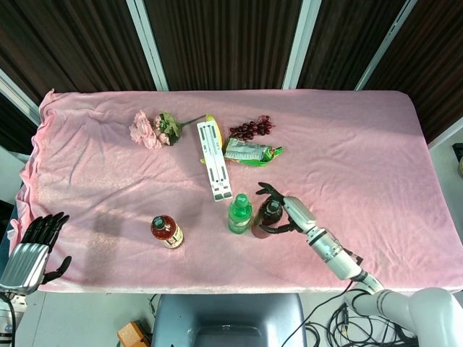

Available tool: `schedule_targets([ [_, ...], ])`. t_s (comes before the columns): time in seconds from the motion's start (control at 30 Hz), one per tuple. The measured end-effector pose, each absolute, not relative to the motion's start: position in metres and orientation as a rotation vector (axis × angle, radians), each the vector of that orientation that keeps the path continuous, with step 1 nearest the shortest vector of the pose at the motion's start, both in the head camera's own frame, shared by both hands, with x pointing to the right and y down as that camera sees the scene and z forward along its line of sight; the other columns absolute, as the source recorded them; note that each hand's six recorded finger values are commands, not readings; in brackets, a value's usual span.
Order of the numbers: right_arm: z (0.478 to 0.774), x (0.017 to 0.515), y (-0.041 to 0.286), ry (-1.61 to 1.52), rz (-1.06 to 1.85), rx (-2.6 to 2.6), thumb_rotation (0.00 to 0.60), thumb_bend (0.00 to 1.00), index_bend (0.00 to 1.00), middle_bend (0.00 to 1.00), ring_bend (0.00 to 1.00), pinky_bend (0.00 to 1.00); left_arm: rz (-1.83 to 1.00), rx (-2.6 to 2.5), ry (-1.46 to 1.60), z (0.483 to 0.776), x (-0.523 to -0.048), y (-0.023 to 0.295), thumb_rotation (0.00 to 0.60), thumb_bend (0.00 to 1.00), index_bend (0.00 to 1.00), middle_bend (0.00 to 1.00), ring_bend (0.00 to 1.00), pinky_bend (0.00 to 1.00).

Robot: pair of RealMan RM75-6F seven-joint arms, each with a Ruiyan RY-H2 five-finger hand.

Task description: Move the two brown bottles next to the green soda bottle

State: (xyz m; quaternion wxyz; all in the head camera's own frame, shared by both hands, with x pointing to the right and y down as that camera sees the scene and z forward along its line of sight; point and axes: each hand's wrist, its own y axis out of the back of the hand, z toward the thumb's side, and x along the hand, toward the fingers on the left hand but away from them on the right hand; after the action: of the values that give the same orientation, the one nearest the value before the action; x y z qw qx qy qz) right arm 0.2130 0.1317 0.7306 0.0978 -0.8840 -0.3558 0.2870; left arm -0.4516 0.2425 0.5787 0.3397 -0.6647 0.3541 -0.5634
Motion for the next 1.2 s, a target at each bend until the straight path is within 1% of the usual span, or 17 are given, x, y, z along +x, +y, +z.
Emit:
schedule_targets([
  [0.07, 0.729, 0.213, 0.132, -1.052, 0.841, -2.619, 0.600, 0.35, 0.00, 0.21, 0.29, 0.52, -1.466, -1.731, 0.922, 0.579, -0.452, 0.242, 0.600, 0.35, 0.00, 0.04, 0.01, 0.06],
  [0.27, 0.719, 0.214, 0.132, -1.044, 0.809, -2.621, 0.600, 0.34, 0.00, 0.18, 0.28, 0.50, -1.462, -1.733, 0.925, 0.578, -0.452, 0.242, 0.600, 0.35, 0.00, 0.04, 0.01, 0.06],
  [0.4, 0.710, 0.217, 0.133, -1.037, 0.786, -2.604, 0.600, 0.33, 0.00, 0.16, 0.25, 0.47, -1.458, -1.736, 0.927, 0.577, -0.451, 0.242, 0.600, 0.35, 0.00, 0.04, 0.01, 0.06],
  [0.63, 0.686, 0.234, 0.137, -0.991, 0.770, -2.474, 0.600, 0.28, 0.00, 0.06, 0.13, 0.39, -1.418, -1.770, 0.933, 0.575, -0.447, 0.243, 0.600, 0.35, 0.00, 0.01, 0.01, 0.07],
  [0.77, 0.663, 0.253, 0.141, -0.968, 0.783, -2.343, 0.600, 0.27, 0.00, 0.00, 0.07, 0.35, -1.376, -1.808, 0.927, 0.575, -0.442, 0.243, 0.600, 0.35, 0.00, 0.00, 0.01, 0.08],
  [0.83, 0.652, 0.263, 0.144, -0.955, 0.801, -2.283, 0.600, 0.27, 0.00, 0.00, 0.04, 0.31, -1.350, -1.830, 0.931, 0.575, -0.440, 0.243, 0.600, 0.35, 0.00, 0.00, 0.00, 0.10],
  [0.93, 0.632, 0.286, 0.152, -0.913, 0.853, -2.182, 0.600, 0.27, 0.00, 0.00, 0.01, 0.21, -1.282, -1.887, 0.952, 0.574, -0.434, 0.243, 0.600, 0.35, 0.00, 0.00, 0.00, 0.12],
  [1.07, 0.606, 0.326, 0.176, -0.835, 0.958, -2.045, 0.600, 0.27, 0.00, 0.00, 0.00, 0.10, -1.163, -2.010, 1.039, 0.575, -0.425, 0.243, 0.600, 0.33, 0.00, 0.00, 0.00, 0.12],
  [1.1, 0.601, 0.335, 0.183, -0.823, 0.984, -2.022, 0.600, 0.27, 0.00, 0.00, 0.00, 0.08, -1.129, -2.046, 1.069, 0.576, -0.423, 0.243, 0.600, 0.33, 0.00, 0.00, 0.00, 0.12],
  [1.2, 0.585, 0.358, 0.204, -0.802, 1.045, -1.963, 0.600, 0.27, 0.00, 0.00, 0.00, 0.07, -1.005, -2.184, 1.180, 0.584, -0.412, 0.244, 0.600, 0.33, 0.00, 0.00, 0.00, 0.10],
])
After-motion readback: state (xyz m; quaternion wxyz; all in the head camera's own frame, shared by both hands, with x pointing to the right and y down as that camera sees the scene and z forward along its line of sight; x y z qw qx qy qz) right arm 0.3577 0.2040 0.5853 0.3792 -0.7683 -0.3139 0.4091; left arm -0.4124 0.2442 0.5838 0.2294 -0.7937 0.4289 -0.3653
